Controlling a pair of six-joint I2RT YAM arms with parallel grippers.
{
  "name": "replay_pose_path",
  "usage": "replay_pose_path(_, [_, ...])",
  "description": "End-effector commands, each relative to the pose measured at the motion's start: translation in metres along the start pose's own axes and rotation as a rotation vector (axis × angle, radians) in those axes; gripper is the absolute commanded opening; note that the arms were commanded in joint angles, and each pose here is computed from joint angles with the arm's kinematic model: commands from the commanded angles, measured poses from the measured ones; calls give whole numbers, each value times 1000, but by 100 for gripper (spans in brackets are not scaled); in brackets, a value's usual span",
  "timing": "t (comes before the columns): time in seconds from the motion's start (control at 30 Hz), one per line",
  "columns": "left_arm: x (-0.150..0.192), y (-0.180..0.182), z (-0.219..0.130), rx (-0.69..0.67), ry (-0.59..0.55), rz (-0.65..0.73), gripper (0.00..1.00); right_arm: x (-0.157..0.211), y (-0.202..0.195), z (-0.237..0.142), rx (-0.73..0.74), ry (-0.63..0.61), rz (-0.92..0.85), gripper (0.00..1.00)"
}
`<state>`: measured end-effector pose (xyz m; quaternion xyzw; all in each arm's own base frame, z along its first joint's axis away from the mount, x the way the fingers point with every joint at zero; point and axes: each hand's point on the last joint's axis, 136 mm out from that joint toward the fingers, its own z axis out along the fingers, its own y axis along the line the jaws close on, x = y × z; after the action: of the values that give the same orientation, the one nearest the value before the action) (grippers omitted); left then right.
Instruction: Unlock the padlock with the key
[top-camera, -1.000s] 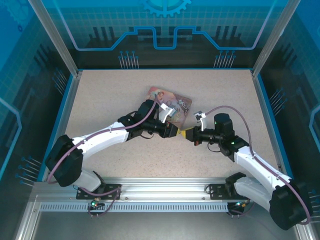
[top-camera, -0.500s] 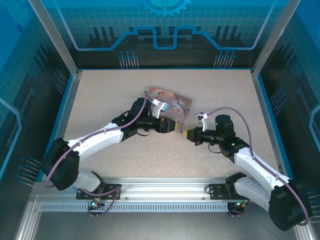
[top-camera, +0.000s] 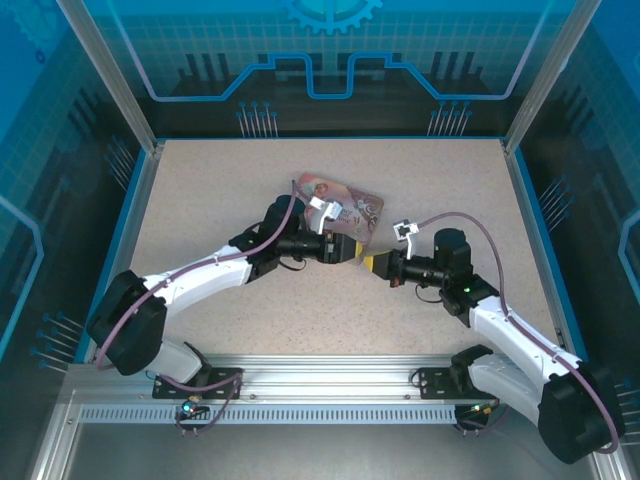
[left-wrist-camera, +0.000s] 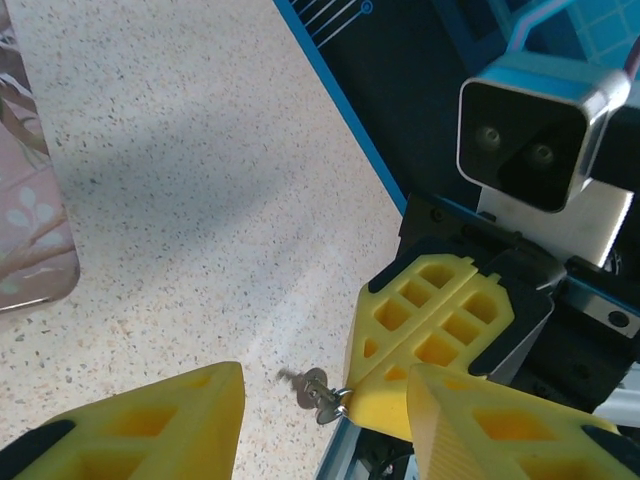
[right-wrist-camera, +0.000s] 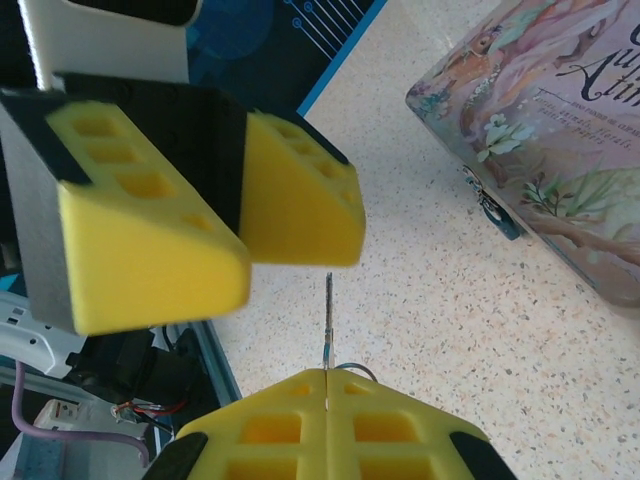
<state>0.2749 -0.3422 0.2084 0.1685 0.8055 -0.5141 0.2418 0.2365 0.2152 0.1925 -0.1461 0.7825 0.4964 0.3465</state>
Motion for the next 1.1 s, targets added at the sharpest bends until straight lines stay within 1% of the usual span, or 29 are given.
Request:
replay_pose_path(0.0, [0, -11, 6, 53, 15, 9, 45, -9, 10, -3, -41, -32, -15, 0])
replay_pose_path(0.07, [1, -13, 8, 59, 21, 9, 41, -10, 11, -3, -41, -34, -16, 0])
replay_pose_path(0.5, [-2, -16, 8, 61, 2, 21, 1, -6, 11, 1, -55, 1, -4, 0])
replay_pose_path(0.6, [-4, -18, 4, 55, -9, 32, 0, -7, 12, -1, -54, -2, -10, 0])
replay_pose_path(0.63, [-4, -19, 3, 54, -12, 37, 0, -9, 13, -2, -58, -8, -14, 4])
replay_pose_path(0.73, [-8, -26, -4, 56, -27, 63, 0, -23, 22, -11, -98, -75, -53, 25])
replay_pose_path(0.8, [-11, -32, -9, 58, -37, 87, 0, -35, 28, -18, -130, -126, -74, 33])
replay_pose_path(0.9, [-17, -45, -16, 77, -45, 121, 0, -47, 43, -22, -199, -165, -109, 43])
replay_pose_path(1.07, [-27, -63, -23, 113, -65, 157, 0, -53, 59, -19, -256, -164, -147, 50])
